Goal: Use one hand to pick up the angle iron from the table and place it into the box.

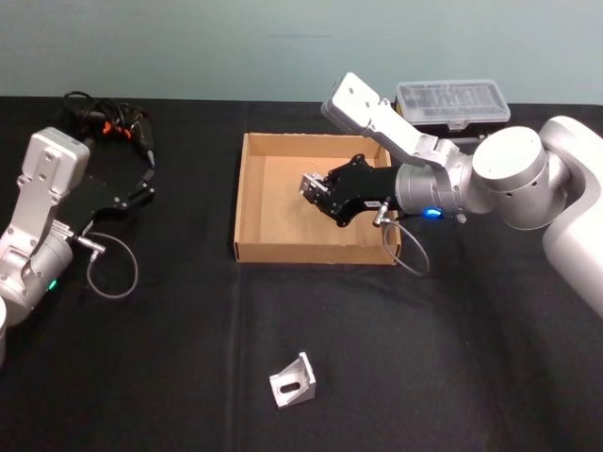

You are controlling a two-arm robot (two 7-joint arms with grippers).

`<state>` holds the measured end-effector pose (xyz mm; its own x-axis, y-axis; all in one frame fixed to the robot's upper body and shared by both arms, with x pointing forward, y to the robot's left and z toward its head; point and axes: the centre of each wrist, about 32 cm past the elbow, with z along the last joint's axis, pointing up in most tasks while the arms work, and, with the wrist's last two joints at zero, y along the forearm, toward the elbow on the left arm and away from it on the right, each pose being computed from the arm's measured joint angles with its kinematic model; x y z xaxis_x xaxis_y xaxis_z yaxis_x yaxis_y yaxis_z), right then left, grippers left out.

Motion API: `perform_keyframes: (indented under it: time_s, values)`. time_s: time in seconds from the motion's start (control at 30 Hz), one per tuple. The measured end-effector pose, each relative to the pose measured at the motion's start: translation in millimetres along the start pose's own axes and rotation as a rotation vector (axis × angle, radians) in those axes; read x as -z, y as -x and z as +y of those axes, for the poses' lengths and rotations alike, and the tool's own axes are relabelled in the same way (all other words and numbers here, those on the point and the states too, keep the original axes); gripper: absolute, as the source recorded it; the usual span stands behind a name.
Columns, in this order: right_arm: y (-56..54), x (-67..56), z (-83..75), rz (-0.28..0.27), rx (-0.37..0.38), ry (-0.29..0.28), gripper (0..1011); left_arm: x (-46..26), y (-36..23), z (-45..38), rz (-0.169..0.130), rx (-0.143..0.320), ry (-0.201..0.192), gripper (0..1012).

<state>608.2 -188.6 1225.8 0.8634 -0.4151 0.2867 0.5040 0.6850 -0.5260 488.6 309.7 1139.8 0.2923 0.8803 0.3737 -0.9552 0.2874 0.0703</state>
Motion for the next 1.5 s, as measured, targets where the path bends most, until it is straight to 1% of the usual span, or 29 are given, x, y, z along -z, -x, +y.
perform_keyframes:
  time_s: [0.13,0.2,0.23,0.33,0.37,0.43,0.47,0.5,0.53,0.57,0.6,0.63,0.67,0.7,0.87,0.9,0.93,1.0,1.07,1.13,1.17,1.27,1.3,1.37,1.4,1.5]
  values:
    - [0.1,-0.1,0.2,0.001,-0.001,0.006,121,0.0,0.0,0.0,0.0,0.0,0.0,1000]
    - [0.2,0.0,0.2,0.002,-0.002,0.007,137,0.0,0.0,0.0,0.0,0.0,0.0,1000]
    - [0.2,0.2,0.2,0.002,-0.003,0.008,178,0.0,0.0,0.0,0.0,0.0,0.0,1000]
    - [0.2,0.5,0.0,0.004,-0.006,0.011,230,0.0,0.0,0.0,0.0,0.0,0.0,1000]
    - [0.1,0.8,-0.4,0.003,-0.008,0.013,285,0.0,0.0,0.0,0.0,0.0,0.0,1000]
    - [0.1,1.0,-0.6,0.003,-0.008,0.014,316,0.0,0.0,0.0,0.0,0.0,0.0,1000]
    - [0.1,1.4,-0.9,0.003,-0.009,0.016,382,0.0,0.0,0.0,0.0,0.0,0.0,1000]
    - [0.2,1.5,-1.0,0.003,-0.009,0.016,398,0.0,0.0,0.0,0.0,0.0,0.0,1000]
    - [0.4,2.1,-1.4,0.003,-0.01,0.017,440,0.0,0.0,0.0,0.0,0.0,0.0,1000]
    - [0.4,2.3,-1.8,0.003,-0.01,0.018,440,0.0,0.0,0.0,0.0,0.0,0.0,1000]
    - [0.3,2.5,-2.4,0.003,-0.009,0.018,500,0.0,0.0,0.0,0.0,0.0,0.0,1000]
    - [0.4,2.6,-3.3,0.003,-0.008,0.017,511,0.0,0.0,0.0,0.0,0.0,0.0,1000]
    - [0.5,2.6,-4.1,0.002,-0.007,0.016,562,0.0,0.0,0.0,0.0,0.0,0.0,1000]
    - [0.6,2.6,-4.6,0.002,-0.007,0.015,582,0.0,0.0,0.0,0.0,0.0,0.0,1000]
    - [0.4,2.0,-10.5,0.002,0.003,0.006,757,0.0,0.0,0.0,0.0,0.0,0.0,1000]
    - [0.4,1.4,-13.0,0.003,0.007,0.001,776,0.0,0.0,0.0,0.0,0.0,0.0,1000]
    - [0.5,1.0,-15.4,0.004,0.011,-0.005,831,0.0,0.0,0.0,0.0,0.0,0.0,1000]
    - [0.7,1.0,-18.1,0.004,0.016,-0.01,867,0.0,0.0,0.0,0.0,0.0,0.0,1000]
    - [0.9,0.4,-24.3,0.003,0.023,-0.023,932,0.0,0.0,0.0,0.0,0.0,0.0,1000]
    - [0.8,0.4,-29.2,0.001,0.026,-0.031,961,0.0,0.0,0.0,0.0,0.0,0.0,1000]
    - [1.1,-0.6,-34.2,-0.003,0.028,-0.043,993,0.0,0.0,0.0,0.0,0.0,0.0,1000]
    - [1.4,-1.5,-43.3,-0.012,0.028,-0.059,1002,0.0,0.0,0.0,0.0,0.0,0.0,1000]
    - [1.2,-2.1,-50.6,-0.018,0.028,-0.07,1003,0.0,0.0,0.0,0.0,0.0,0.0,1000]
    - [0.9,-2.9,-58.2,-0.022,0.026,-0.086,1003,0.0,0.0,0.0,0.0,0.0,0.0,1000]
    - [1.1,-3.6,-65.5,-0.025,0.021,-0.1,1003,0.0,0.0,0.0,0.0,0.0,0.0,1000]
    - [1.2,-5.5,-79.6,-0.035,0.017,-0.122,1002,0.0,0.0,0.0,0.0,0.0,0.0,1000]
